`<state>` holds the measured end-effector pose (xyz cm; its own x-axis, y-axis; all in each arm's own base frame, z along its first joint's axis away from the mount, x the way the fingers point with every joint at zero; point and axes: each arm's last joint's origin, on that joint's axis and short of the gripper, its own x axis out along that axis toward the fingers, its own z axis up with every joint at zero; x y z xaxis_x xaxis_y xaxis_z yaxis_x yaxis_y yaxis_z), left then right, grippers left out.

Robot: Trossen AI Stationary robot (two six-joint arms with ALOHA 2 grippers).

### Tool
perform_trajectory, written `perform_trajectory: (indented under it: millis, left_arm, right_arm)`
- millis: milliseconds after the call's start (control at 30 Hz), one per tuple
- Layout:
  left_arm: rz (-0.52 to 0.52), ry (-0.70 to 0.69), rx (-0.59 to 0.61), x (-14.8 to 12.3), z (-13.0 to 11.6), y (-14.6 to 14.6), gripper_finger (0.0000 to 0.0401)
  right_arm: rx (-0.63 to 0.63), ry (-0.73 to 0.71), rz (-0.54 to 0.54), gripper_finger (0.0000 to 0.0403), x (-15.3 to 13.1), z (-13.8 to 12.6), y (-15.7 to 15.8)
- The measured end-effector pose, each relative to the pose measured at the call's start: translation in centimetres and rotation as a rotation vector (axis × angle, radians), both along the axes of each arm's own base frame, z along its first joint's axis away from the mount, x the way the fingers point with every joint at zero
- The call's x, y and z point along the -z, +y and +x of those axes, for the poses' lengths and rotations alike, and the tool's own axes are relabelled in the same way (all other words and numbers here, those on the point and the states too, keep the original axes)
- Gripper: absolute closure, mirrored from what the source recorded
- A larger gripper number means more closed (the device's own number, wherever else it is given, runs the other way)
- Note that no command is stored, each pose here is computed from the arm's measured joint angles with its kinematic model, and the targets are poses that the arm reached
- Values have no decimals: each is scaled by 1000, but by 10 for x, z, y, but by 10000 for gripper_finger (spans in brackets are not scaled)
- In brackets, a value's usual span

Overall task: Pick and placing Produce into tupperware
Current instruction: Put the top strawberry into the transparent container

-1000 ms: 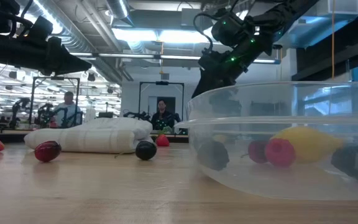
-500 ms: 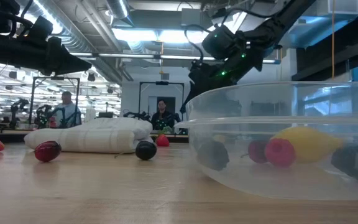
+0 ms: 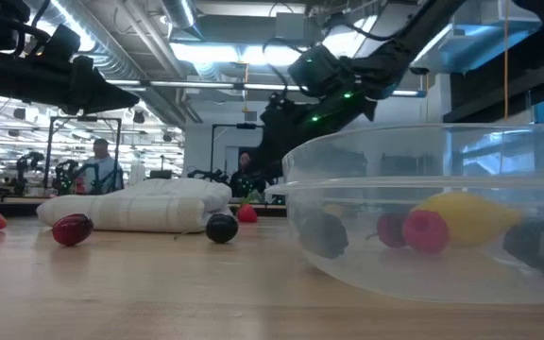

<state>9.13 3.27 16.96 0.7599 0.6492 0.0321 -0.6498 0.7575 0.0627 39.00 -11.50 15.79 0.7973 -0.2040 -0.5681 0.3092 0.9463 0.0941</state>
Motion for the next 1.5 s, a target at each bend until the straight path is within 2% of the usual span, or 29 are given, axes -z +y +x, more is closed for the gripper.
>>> perform_trajectory:
  millis: [333,467,667,1033,1167,1500]
  left_arm:
    - [0,0,0,0,0,0,275]
    - [0,0,1,0,0,0,275]
    - [0,0,2,0,0,0,275]
    - [0,0,2,0,0,0,275]
    - [0,0,1,0,0,0,275]
    - [0,0,1,0,0,0,275]
  right_arm:
    - [-58,243,1,79,2,36,-10]
    - [-78,274,-11,79,3,46,-12]
    - [-75,362,-49,79,18,51,-15]
    - [-84,394,-63,80,28,52,-16]
    - [-84,391,-64,95,28,52,-16]
    - [-76,394,-62,165,28,51,-20]
